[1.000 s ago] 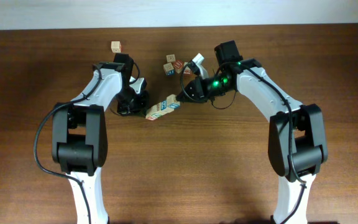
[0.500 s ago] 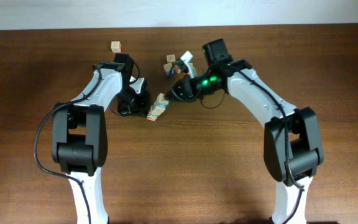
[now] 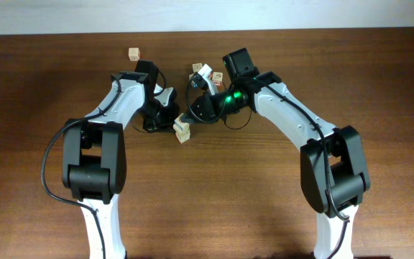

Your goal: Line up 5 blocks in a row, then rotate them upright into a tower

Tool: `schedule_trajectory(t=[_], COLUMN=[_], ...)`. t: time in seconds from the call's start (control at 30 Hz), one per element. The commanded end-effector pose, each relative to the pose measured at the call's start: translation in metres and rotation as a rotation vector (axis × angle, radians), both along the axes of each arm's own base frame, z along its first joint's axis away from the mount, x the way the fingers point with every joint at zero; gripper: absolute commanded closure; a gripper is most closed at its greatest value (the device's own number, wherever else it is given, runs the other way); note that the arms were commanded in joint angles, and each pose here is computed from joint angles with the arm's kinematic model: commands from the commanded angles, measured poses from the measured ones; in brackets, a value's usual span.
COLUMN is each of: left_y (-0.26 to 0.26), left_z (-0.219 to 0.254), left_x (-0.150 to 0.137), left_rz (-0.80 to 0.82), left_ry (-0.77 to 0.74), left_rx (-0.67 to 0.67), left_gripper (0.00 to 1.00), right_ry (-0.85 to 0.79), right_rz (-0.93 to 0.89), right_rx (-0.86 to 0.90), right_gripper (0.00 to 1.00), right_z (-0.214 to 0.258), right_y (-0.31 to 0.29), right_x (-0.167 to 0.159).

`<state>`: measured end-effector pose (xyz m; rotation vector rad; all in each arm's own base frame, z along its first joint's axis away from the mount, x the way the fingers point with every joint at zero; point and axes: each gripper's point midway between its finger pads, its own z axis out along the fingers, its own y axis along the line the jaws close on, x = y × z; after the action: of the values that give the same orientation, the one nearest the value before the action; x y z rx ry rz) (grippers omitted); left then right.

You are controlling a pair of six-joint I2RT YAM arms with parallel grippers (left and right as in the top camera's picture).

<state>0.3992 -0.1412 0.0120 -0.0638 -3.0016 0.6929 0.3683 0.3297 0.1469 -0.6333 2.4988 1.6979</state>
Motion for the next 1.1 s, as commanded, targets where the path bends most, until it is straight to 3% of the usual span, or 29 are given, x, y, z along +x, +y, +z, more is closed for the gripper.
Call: schedule_trajectory(t=[0.0,0.13,0.27,0.43,0.77,1.07], left_y=[-0.02,-0.009,0.021,0.049,0.101,0.107], left_z=[0.016,0.011,0.001,-0.003,-0.003,-0.003], left_x=[-0.003,0.004,0.017,0.032,0.045,0.045], left_rz=[-0.029,-0.023,0.065,0.122,0.246,0.259], left_ry=[-0.008,-0.04,-0.068,-0.12,-0.124,-0.123], left_rx=[-0.058,0.012,0.182,0.301,0.328,0.329], left_gripper=[1.0,1.0,1.0,1.0,1.0,1.0], right_ry=[0.017,0.015,0.011,-0.004,-0.052,-0.061], right_rz=[-0.071,-0.072,-0.074,-0.094,-0.105,-0.088], right_rx=[-0.219,-0.221,-0.222,-0.246,-0.224,-0.169], right_gripper=[0.96,0.96,0.96,0.96,0.96,0.96], right_z=[-0.068,-0.069,-0.069,-0.072,-0.069,-0.057], right_y=[-0.013,-0.014,-0.013,-0.013,-0.01,-0.003], right_x=[0.007,0.007,0.008,0.012,0.022,0.023])
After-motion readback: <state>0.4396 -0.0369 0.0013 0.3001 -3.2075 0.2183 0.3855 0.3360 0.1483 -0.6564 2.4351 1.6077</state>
